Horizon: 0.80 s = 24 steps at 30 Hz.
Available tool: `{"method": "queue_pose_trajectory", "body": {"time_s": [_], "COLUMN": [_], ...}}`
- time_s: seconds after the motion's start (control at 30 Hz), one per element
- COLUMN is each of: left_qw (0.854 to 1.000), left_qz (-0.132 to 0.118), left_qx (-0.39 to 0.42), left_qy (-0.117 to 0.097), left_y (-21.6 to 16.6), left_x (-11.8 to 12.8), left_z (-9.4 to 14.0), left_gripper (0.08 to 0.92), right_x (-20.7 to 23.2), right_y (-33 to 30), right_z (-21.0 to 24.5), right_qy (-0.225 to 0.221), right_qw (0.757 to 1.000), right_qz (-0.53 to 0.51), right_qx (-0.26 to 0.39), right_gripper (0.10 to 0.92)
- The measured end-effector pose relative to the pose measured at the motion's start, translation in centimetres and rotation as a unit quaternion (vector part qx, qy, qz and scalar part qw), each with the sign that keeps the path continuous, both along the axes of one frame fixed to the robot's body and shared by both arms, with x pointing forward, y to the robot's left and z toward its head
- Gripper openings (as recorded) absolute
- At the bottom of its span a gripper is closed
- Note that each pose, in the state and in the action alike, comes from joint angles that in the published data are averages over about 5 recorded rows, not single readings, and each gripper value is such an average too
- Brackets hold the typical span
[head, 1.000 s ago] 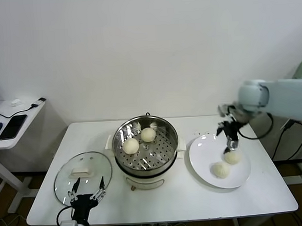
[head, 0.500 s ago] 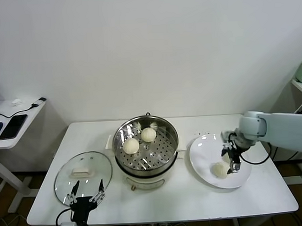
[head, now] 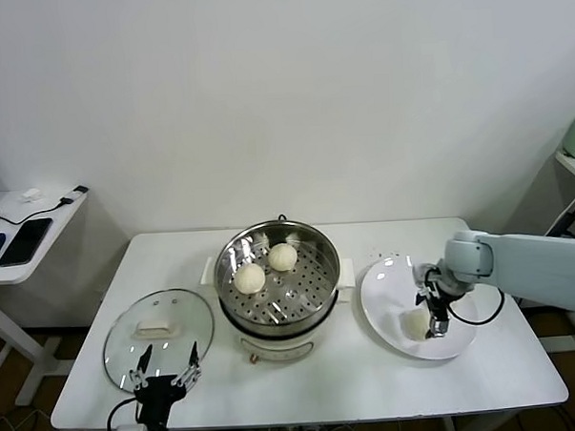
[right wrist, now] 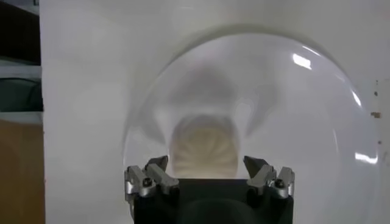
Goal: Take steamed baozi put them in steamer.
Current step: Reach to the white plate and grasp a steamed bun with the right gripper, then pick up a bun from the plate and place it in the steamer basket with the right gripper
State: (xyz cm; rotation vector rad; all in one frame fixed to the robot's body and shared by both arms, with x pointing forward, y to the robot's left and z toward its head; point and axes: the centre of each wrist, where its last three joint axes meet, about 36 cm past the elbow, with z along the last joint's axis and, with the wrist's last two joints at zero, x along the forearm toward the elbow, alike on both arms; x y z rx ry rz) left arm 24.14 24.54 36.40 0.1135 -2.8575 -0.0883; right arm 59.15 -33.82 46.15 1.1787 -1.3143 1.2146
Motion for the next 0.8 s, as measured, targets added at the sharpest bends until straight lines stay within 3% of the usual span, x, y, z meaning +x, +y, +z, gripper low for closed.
{"method": "queue_pose_trajectory", "body": {"time_s": [0.3, 0.57, 0.8], "left_qw": [1.000, 1.000, 1.000], "left_qz": [-0.001, -0.003, -0.006], "left_qx": [-0.001, -0.004, -0.005], "left_qy": [0.001, 0.000, -0.002], "left_y": [-0.1, -0.4, -0.7], "left_x": [-0.2, -0.3, -0.4], "left_z": [0.0, 0.4, 0.9], "left_gripper": [0.823, 0.823, 0.823], "right_x": [0.0, 1.1, 4.3], "right_y": [0.3, 1.0, 2.6], "right_z": [-0.1, 2.6, 11.2], "right_qy": [0.003, -0.004, -0.026], "right_qw": [1.000, 1.000, 0.997], "right_qz": [0.006, 0.024, 0.074], "right_qx": [-0.003, 0.002, 0.002], "right_gripper": [0.612, 0.584, 0.585]}}
